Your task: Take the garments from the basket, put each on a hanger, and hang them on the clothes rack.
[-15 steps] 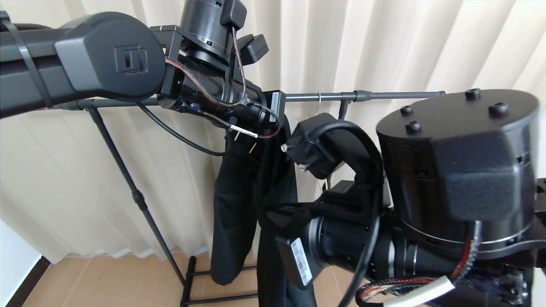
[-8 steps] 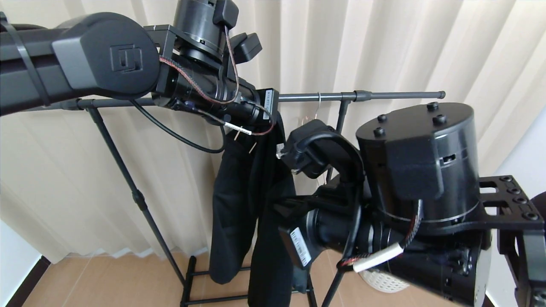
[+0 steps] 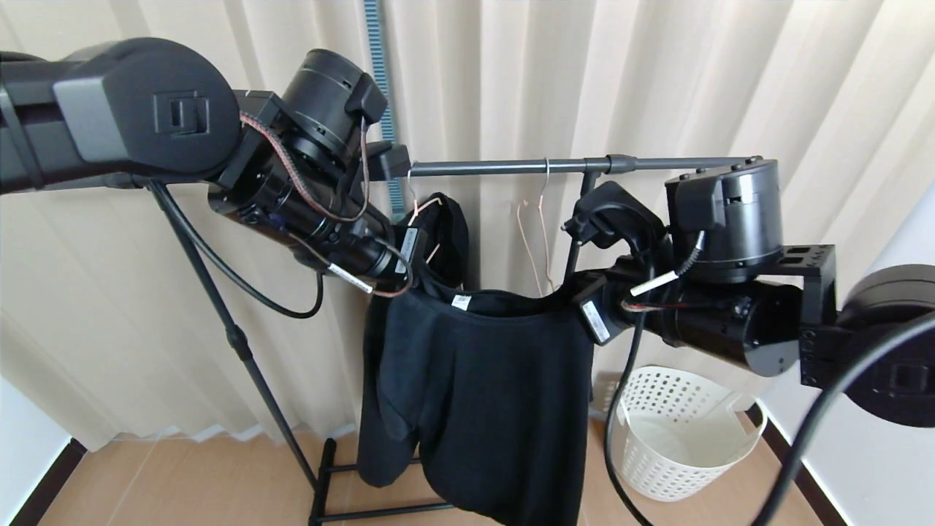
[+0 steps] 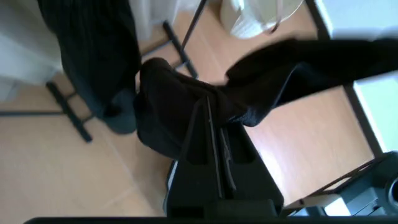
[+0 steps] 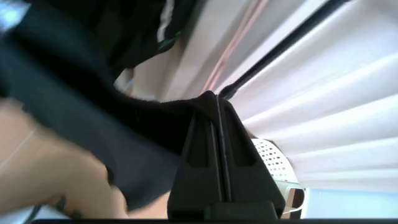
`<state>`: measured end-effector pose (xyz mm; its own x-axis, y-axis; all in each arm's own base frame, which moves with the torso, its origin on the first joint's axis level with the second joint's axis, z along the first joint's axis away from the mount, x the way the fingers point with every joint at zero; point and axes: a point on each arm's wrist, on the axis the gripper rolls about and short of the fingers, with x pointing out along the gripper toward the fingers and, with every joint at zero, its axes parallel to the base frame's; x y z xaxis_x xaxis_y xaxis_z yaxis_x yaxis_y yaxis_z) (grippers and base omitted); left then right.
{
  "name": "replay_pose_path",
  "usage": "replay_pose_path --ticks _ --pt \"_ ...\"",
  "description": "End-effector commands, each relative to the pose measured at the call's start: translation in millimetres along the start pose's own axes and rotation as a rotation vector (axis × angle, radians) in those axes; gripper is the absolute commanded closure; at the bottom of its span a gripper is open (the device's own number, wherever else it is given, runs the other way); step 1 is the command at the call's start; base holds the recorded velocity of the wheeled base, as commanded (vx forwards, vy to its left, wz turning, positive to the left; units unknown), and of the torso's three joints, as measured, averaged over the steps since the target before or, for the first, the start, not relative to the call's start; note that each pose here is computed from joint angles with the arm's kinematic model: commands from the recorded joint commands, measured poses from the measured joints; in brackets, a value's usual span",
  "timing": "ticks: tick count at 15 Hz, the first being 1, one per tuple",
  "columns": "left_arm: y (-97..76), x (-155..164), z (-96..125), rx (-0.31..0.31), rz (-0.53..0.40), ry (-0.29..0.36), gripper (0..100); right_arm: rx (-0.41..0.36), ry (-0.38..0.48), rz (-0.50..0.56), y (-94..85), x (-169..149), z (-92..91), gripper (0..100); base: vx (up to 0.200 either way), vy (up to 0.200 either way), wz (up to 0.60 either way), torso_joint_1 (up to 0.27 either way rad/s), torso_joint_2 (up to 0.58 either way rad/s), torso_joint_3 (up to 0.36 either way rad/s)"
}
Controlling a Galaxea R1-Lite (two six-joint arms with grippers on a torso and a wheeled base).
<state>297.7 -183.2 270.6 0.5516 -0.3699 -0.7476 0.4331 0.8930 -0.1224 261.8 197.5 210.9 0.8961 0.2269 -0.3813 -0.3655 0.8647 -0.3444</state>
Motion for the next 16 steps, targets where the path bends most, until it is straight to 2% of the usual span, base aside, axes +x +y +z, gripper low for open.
replay_pose_path --ticks 1,2,3,4,6,8,10,12,16 --pt "-4.2 -9 -26 0.018 0.008 0.071 100 0.079 0.015 -0.047 4.9 41 -0.7 100 0.000 0.000 0.00 0.000 0.00 0.000" --pt "-4.8 -9 -28 0.020 0.008 0.079 100 0.091 0.012 -0.048 5.5 43 0.3 100 0.000 0.000 0.00 0.000 0.00 0.000" --pt "-14.6 0 -48 0.046 -0.004 0.157 100 0.221 -0.011 -0.051 10.4 59 9.3 100 0.000 0.000 0.00 0.000 0.00 0.000" --pt "-21.4 5 -56 0.066 -0.015 0.186 100 0.280 -0.026 -0.051 12.6 66 13.9 100 0.000 0.000 0.00 0.000 0.00 0.000" --pt "-39.8 15 -67 0.085 -0.053 0.179 100 0.363 -0.046 -0.042 16.8 74 19.5 100 0.000 0.000 0.00 0.000 0.00 0.000" --pt "-70.8 20 -72 0.108 -0.138 0.096 100 0.482 -0.110 -0.025 24.2 86 29.1 100 0.000 0.000 0.00 0.000 0.00 0.000" --pt "-91.1 18 -70 0.104 -0.209 0.043 100 0.516 -0.141 -0.019 28.1 92 29.3 100 0.000 0.000 0.00 0.000 0.00 0.000" --pt "-105.1 14 -65 0.051 -0.301 -0.019 100 0.534 -0.162 0.002 35.0 90 31.3 100 0.000 0.000 0.00 0.000 0.00 0.000" --pt "-105.6 14 -65 0.045 -0.298 -0.029 100 0.534 -0.167 0.008 36.0 85 33.4 100 0.000 0.000 0.00 0.000 0.00 0.000"
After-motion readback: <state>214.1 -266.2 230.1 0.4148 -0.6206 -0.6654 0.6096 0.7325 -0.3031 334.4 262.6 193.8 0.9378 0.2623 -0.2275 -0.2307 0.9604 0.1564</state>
